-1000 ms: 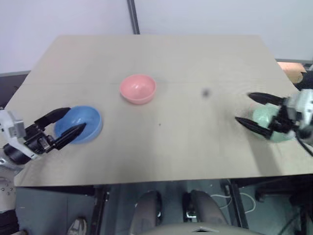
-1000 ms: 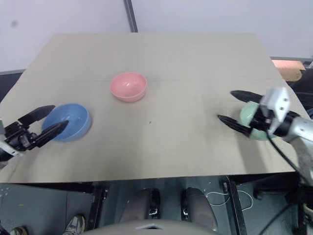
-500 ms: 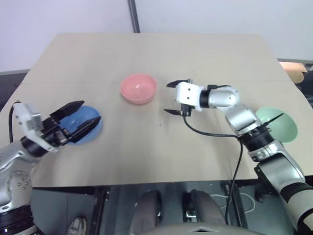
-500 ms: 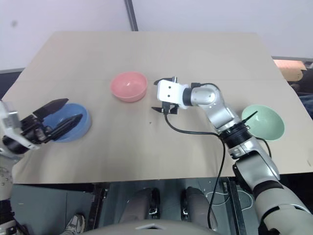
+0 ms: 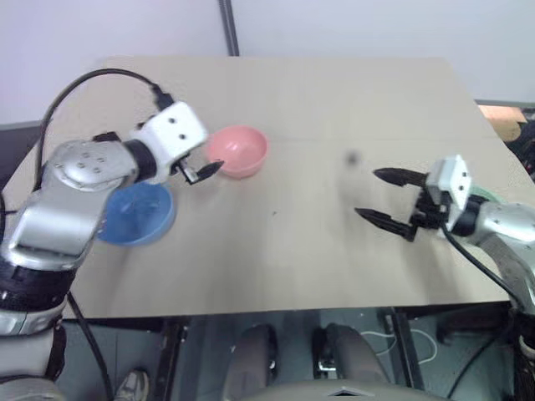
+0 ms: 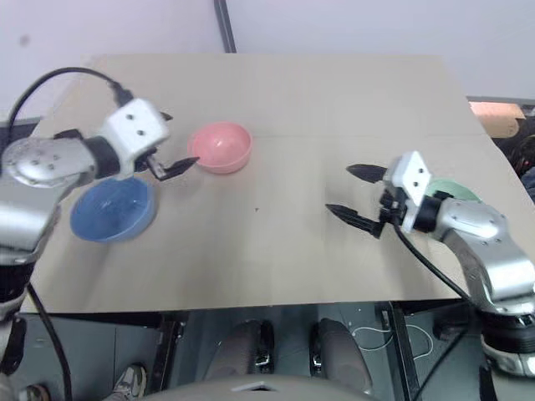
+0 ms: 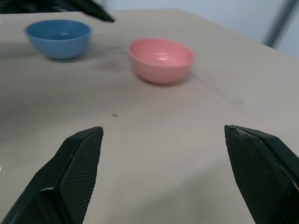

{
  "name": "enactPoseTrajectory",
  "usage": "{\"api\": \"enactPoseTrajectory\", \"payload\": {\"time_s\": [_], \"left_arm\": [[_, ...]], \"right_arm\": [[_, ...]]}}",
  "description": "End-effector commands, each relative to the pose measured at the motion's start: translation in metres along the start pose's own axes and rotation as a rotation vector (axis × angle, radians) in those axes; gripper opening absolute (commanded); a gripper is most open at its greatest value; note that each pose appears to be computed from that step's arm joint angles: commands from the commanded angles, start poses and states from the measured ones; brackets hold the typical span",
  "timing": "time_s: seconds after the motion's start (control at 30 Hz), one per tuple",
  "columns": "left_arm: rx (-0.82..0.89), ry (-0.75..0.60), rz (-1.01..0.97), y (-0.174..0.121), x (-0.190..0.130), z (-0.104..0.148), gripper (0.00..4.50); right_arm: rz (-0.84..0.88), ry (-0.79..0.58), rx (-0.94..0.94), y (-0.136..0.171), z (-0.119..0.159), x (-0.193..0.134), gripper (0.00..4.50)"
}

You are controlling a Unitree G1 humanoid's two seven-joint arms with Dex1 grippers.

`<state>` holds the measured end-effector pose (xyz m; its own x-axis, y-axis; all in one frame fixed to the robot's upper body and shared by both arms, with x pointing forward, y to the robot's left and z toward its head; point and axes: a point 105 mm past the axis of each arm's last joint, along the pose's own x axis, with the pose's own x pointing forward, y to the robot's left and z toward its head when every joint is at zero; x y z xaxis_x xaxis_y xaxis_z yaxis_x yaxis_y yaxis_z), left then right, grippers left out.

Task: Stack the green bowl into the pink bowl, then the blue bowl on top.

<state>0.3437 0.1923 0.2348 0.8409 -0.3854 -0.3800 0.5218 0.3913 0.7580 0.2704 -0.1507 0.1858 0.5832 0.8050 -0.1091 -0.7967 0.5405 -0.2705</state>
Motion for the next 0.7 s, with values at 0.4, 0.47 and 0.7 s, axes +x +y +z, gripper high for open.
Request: {"api": "enactPoseTrajectory", "payload": {"time_s": [0.4,0.47,0.7], "left_arm": [[0.219,0.15,-0.08,-0.005,0.057,0.0,4.47],[0.211,0.16,-0.097,-0.009,0.061,0.0,3.95],[0.207,0.143,-0.162,-0.025,0.069,0.004,0.64]], "right_arm": [[-0.195,-0.034,-0.028,-0.002,0.025,-0.03,4.5],[-0.191,-0.041,-0.033,-0.002,0.028,-0.027,4.5],[-0.193,-0.045,-0.048,-0.002,0.031,-0.023,4.5]]}}
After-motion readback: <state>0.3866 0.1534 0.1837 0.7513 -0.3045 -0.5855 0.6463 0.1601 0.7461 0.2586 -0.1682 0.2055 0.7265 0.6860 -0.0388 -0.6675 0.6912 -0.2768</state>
